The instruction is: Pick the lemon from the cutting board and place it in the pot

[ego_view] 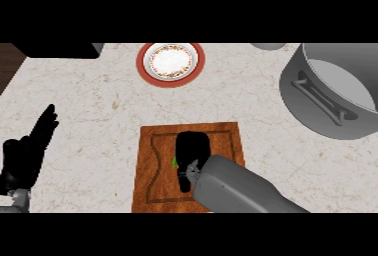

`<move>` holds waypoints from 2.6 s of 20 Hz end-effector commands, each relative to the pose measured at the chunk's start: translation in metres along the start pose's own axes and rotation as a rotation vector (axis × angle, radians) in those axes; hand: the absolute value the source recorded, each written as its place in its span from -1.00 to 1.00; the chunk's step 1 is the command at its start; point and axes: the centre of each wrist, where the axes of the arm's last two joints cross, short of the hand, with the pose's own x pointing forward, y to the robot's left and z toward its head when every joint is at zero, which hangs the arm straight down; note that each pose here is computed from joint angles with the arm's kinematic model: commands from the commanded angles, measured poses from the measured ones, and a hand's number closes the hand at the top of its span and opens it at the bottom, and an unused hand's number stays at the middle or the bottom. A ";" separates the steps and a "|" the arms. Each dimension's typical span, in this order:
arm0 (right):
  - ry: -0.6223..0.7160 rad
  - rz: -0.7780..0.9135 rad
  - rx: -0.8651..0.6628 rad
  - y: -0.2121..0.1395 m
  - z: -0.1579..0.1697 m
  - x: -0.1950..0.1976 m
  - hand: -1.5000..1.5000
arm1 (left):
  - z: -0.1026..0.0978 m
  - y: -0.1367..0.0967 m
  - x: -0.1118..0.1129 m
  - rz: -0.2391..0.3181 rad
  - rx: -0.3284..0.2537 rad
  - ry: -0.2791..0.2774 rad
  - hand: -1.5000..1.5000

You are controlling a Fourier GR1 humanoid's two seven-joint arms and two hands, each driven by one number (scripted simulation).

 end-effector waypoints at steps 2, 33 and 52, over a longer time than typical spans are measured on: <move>0.037 0.027 -0.004 0.018 -0.011 -0.003 1.00 | 0.006 -0.008 -0.029 0.014 -0.002 -0.002 0.00; 0.409 -0.305 -1.050 -0.232 -0.006 -0.107 1.00 | 0.008 -0.006 -0.001 -0.007 0.016 -0.003 0.00; 0.396 -0.440 -1.210 -0.259 0.010 -0.270 1.00 | 0.009 -0.016 -0.007 0.011 0.017 -0.014 0.00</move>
